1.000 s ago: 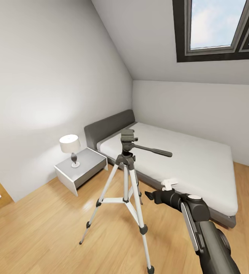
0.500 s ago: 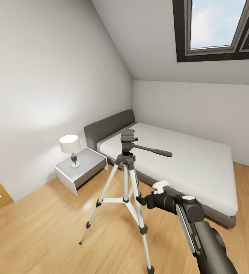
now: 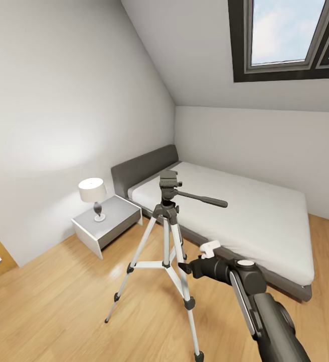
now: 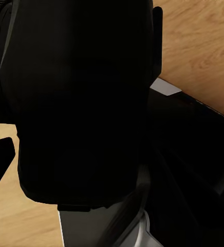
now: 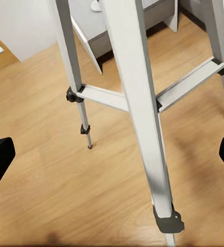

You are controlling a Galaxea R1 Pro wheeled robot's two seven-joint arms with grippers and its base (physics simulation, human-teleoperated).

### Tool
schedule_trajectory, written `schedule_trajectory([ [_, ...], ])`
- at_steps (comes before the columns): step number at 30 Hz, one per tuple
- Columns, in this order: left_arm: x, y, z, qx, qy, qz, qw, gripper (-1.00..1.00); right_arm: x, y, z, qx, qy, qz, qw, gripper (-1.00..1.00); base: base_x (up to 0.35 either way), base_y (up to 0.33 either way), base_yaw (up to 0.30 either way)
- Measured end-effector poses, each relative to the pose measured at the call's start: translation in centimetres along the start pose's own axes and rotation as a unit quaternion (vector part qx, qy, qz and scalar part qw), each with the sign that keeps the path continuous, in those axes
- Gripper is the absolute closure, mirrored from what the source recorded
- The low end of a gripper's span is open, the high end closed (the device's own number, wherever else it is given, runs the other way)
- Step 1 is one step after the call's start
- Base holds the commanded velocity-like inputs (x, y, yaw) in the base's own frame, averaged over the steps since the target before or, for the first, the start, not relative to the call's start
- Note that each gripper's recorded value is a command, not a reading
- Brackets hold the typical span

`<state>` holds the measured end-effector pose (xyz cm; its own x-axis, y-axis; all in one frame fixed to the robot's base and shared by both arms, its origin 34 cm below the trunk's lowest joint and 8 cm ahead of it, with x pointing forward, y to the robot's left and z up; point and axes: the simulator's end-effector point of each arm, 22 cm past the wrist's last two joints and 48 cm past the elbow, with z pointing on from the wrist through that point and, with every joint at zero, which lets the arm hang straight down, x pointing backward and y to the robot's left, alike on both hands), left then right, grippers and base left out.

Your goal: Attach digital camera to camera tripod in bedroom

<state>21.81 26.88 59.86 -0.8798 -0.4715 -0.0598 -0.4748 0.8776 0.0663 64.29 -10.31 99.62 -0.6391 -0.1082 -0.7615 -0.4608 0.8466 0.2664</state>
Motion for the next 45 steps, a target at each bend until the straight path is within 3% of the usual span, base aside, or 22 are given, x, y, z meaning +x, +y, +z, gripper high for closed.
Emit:
schedule_trajectory([
  [7, 0.0, 0.0, 0.0, 0.0, 0.0, 0.0, 1.0, 1.0, 1.1, -0.4, 1.3, -0.001, -0.003, -0.007, 1.0, -1.0, 0.004, 0.0, 0.0],
  [23, 0.0, 0.0, 0.0, 0.001, 0.0, 0.0, 1.0, 1.0, 1.2, -0.1, 1.9, -0.009, -0.013, -0.008, 0.9998, -1.0, 0.049, 0.0, 0.0],
  [28, 0.0, 0.0, 0.0, 0.0, 0.0, 0.0, 1.0, 1.0, 3.2, 2.1, 4.1, -0.029, 0.003, 0.012, 0.9995, -1.0, 0.001, 0.0, 0.0],
  [32, 0.0, 0.0, 0.0, 0.0, 0.0, 0.0, 1.0, 1.0, 2.0, 3.4, 5.3, -0.025, -0.029, 0.009, 0.9992, -1.0, 0.0, 0.0, 0.0],
  [45, 0.0, 0.0, 0.0, 0.0, 0.0, 0.0, 1.0, 1.0, 0.9, 1.8, 5.6, 0.012, -0.062, 0.003, 0.998, -1.0, 0.0, 0.0, 0.0],
])
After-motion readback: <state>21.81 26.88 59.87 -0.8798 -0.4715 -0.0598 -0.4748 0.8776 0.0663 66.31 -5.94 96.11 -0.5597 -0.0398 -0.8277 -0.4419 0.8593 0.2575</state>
